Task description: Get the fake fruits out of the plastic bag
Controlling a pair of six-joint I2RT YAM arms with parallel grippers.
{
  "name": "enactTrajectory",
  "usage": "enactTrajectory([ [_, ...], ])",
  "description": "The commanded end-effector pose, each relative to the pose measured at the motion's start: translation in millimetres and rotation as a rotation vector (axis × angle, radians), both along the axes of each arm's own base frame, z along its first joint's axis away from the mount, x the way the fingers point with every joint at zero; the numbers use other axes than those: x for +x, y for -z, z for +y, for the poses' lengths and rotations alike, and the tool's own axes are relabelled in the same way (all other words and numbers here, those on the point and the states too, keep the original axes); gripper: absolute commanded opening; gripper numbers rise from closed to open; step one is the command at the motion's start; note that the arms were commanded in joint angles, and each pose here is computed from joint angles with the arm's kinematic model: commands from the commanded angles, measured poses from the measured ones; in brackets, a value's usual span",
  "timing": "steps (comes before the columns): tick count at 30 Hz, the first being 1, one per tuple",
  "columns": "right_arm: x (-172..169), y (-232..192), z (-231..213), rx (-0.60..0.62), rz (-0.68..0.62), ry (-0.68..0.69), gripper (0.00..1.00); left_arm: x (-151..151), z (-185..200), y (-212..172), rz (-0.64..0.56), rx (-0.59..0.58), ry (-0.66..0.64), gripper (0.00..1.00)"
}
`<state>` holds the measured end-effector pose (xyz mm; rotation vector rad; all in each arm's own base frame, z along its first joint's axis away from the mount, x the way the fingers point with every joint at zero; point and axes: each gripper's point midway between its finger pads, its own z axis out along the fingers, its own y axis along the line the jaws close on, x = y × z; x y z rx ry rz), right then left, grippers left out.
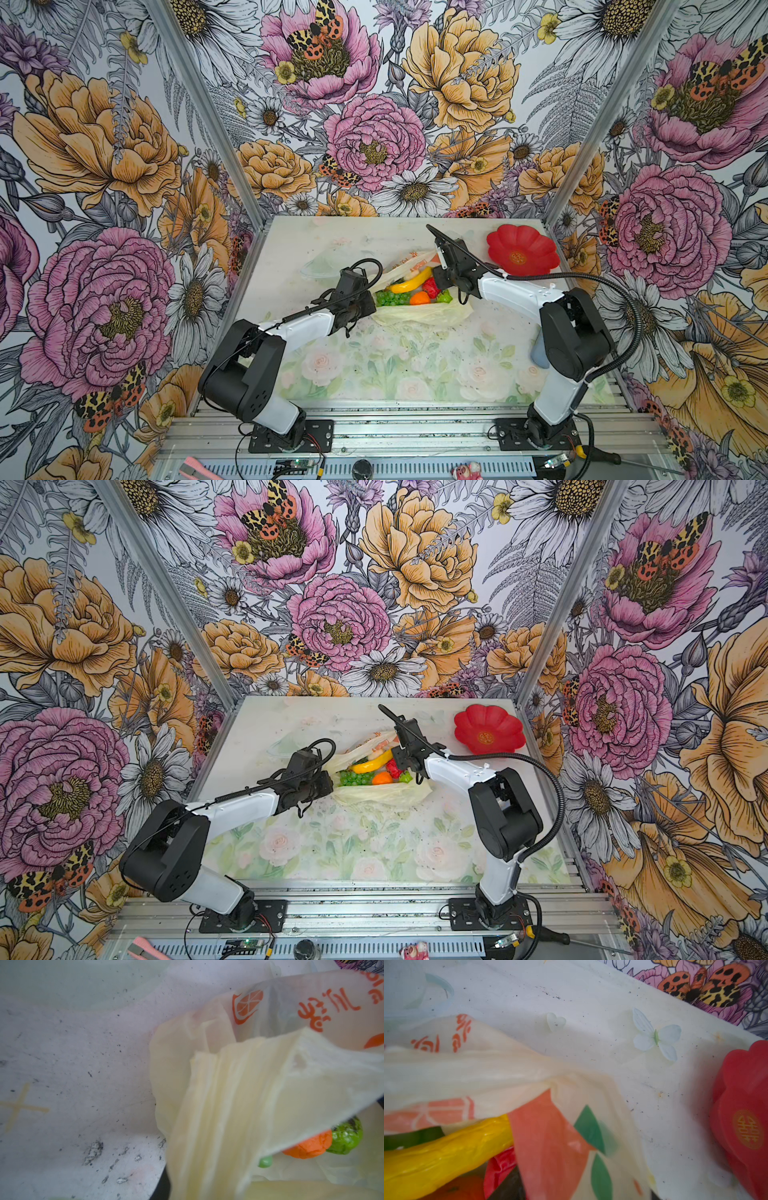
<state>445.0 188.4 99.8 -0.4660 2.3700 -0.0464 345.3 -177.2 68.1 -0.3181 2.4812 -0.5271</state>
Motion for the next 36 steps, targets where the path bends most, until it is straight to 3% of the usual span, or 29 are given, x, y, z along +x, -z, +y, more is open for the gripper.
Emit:
enactTrajectory([
  [1,16.1,-14.5,1.3,0.002,-0.019,-0.004,0.40,4.8,8.6,-9.2,-0.036,0.035,-0.011,0.14],
  [6,-14.0,-60.2,65.4,0.292,0.009,-0.333,0.00,7.7,45.5,-12.6,-0.035,0.050,-0.096,0.11],
  [9,-21.9,-91.2,72.9,0.428,-0.036,-0.362,0.00,6.2,80.0,-25.0,-0.080,0.059,-0.200,0.07],
  [14,-6.9,-113.2,51.8,0.726,-0.107,-0.220,0.00,-2.0,103.0,-51.4,-0.211,0.072,-0.266,0.05],
  [19,5.4,-81.4,35.5,0.851,-0.068,-0.082,0.00,-19.0,85.5,-8.5,-0.062,0.095,-0.191,0.06],
  [26,12.3,-40.8,32.2,0.849,0.032,-0.015,0.00,-43.3,91.4,37.9,0.087,0.070,-0.233,0.09],
  [31,2.5,-31.0,48.5,0.677,0.096,-0.072,0.00,-30.6,75.3,23.7,0.060,0.042,-0.157,0.14],
  [34,-2.3,-31.5,56.1,0.576,0.101,-0.087,0.00,-18.2,63.8,7.1,0.027,0.041,-0.112,0.23],
  [35,-4.2,-34.1,54.5,0.551,0.088,-0.076,0.10,-14.6,60.5,1.9,0.017,0.048,-0.102,0.28],
  [36,-5.5,-37.6,48.8,0.528,0.073,-0.052,0.27,-11.5,58.1,-2.6,0.007,0.056,-0.096,0.31],
])
